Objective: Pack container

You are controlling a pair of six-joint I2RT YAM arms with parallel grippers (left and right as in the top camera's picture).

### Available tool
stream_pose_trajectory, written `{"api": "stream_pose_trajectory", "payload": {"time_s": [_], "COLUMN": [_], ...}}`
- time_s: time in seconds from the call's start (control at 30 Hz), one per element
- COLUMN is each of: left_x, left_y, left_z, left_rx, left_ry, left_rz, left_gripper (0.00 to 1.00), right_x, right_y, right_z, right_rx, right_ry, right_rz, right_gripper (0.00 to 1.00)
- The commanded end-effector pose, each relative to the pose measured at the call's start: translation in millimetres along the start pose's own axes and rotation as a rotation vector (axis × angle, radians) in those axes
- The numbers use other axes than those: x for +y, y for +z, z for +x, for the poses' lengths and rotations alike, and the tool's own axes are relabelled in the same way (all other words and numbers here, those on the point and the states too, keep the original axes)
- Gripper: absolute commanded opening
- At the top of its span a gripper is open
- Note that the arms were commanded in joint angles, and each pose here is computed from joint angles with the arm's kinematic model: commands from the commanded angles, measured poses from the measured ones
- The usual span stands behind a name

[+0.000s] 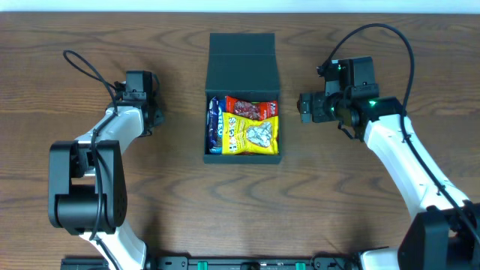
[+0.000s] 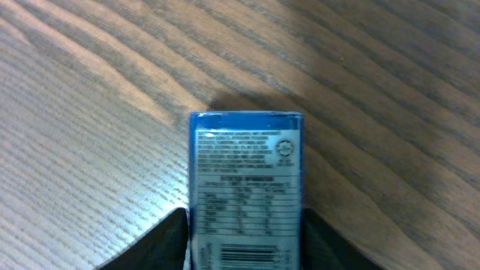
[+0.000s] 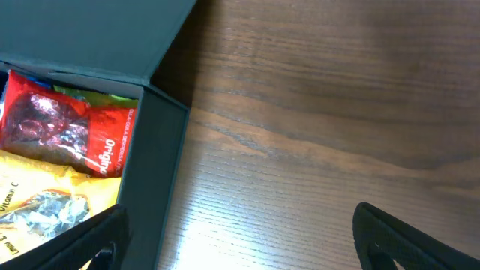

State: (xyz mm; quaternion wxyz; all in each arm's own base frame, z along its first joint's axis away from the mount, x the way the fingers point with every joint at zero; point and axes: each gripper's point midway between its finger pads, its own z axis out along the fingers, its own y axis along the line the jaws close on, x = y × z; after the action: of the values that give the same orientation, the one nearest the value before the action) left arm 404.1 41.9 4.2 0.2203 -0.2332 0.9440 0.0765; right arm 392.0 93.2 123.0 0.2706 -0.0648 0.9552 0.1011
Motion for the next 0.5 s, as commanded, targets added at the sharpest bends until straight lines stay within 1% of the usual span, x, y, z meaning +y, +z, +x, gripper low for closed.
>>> {"api": "stream_pose_trajectory", "payload": {"time_s": [0.0,0.17,0.3,0.47], "left_x": [2,2,1,-4], "left_y": [3,3,1,-18], "left_z": [-4,-4,-4,-18], "left_rx": [-0.01,-0.009,-0.005,-0.049], "left_ry": [0.0,0.001,0.001,-0.012], "left_rz": [-0.016,-0.017,-0.007,0.035], "left_gripper": [0.4,0.35,0.34,0.31], "right_x": [-1,-1,-1,-2], "right_y": [-11,-11,-11,-11], "right_z": [-12,-12,-12,-12], "right_rx": [-0.04,-0.04,-0.04,-0.042], "right_ry": [0.014,0.014,0.014,0.016], "right_rz": [0.004,0.004,0.004,0.005], "right_gripper": [0.95,0.96,0.96,0.96]}}
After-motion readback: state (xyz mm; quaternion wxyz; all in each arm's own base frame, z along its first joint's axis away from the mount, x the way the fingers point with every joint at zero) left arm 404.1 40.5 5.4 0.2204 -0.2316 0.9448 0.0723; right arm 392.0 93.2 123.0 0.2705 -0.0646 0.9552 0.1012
